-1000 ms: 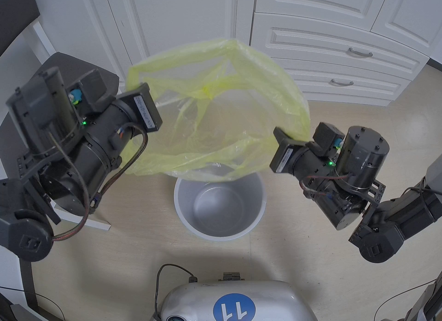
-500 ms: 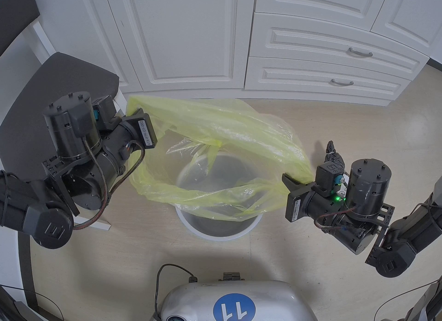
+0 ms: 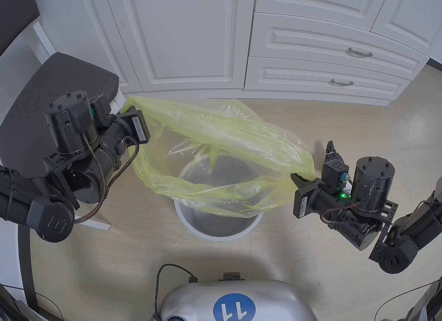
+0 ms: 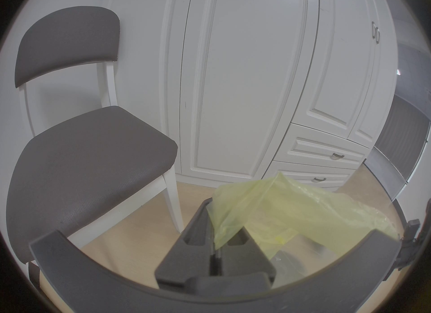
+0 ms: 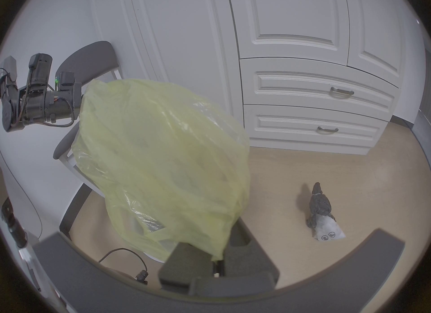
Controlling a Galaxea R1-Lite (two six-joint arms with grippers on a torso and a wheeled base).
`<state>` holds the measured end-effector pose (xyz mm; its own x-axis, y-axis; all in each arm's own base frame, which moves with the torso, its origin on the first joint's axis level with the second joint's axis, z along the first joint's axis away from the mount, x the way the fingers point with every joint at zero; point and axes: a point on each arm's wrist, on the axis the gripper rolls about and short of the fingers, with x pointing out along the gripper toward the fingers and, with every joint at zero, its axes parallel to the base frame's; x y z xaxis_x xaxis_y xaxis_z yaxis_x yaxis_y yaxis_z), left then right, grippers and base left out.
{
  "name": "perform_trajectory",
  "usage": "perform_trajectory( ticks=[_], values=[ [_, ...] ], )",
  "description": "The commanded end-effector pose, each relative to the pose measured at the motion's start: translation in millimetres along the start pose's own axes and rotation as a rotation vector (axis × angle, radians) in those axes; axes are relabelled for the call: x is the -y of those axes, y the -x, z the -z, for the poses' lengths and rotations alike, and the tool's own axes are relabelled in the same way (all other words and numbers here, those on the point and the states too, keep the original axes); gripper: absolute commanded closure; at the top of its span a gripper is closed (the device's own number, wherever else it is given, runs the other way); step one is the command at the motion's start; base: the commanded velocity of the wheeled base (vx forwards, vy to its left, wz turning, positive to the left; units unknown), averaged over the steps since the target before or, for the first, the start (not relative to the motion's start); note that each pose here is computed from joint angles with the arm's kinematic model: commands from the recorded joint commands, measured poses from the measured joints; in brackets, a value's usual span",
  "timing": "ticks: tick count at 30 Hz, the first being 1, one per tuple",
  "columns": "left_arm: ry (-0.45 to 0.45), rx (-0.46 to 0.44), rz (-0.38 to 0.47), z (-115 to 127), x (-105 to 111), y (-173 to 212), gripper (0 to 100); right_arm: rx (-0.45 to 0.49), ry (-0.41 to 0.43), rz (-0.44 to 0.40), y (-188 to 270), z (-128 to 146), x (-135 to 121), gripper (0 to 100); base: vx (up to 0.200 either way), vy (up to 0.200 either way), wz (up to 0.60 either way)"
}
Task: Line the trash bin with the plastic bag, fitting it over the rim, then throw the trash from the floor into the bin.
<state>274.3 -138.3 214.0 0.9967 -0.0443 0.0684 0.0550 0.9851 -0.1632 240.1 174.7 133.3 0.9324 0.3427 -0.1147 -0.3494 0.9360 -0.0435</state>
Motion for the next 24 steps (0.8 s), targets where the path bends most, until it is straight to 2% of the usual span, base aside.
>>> perform_trajectory(
  ticks=[1, 6, 7, 8, 9, 12, 17, 19, 20, 24],
  values=[
    [0.0, 0.005, 0.001, -2, -2, 3, 100, 0.004, 0.02, 0.017, 1, -1, 5, 100, 0.0, 0.0, 0.0],
    [0.01, 0.025, 0.035, -3, -3, 7, 100, 0.004, 0.051, 0.018, 5, 0, 7, 100, 0.0, 0.0, 0.0],
    [0.014, 0.029, 0.113, -1, -6, 14, 100, 0.001, 0.081, 0.017, 10, 0, 8, 100, 0.0, 0.0, 0.0],
    [0.014, 0.029, 0.113, -1, -6, 14, 100, 0.001, 0.081, 0.017, 10, 0, 8, 100, 0.0, 0.0, 0.0],
    [0.005, 0.023, 0.197, 4, -11, 22, 100, -0.001, 0.11, 0.007, 15, 1, 9, 100, 0.0, 0.0, 0.0],
    [-0.018, 0.048, 0.319, 7, -20, 30, 100, 0.003, 0.144, 0.0, 25, -1, 14, 100, 0.0, 0.0, 0.0],
    [-0.03, 0.089, 0.464, 21, -36, 33, 100, 0.029, 0.192, -0.135, 46, -3, 31, 100, 0.0, 0.0, 0.0],
    [-0.033, 0.107, 0.506, 25, -39, 34, 100, 0.041, 0.201, -0.161, 50, -5, 36, 100, 0.0, 0.0, 0.0],
    [-0.041, 0.117, 0.556, 31, -42, 35, 100, 0.051, 0.215, -0.197, 55, -5, 42, 100, 0.0, 0.0, 0.0],
    [-0.051, 0.088, 0.581, 35, -43, 36, 100, 0.062, 0.244, -0.224, 60, -5, 51, 100, 0.0, 0.0, 0.0]
  ],
)
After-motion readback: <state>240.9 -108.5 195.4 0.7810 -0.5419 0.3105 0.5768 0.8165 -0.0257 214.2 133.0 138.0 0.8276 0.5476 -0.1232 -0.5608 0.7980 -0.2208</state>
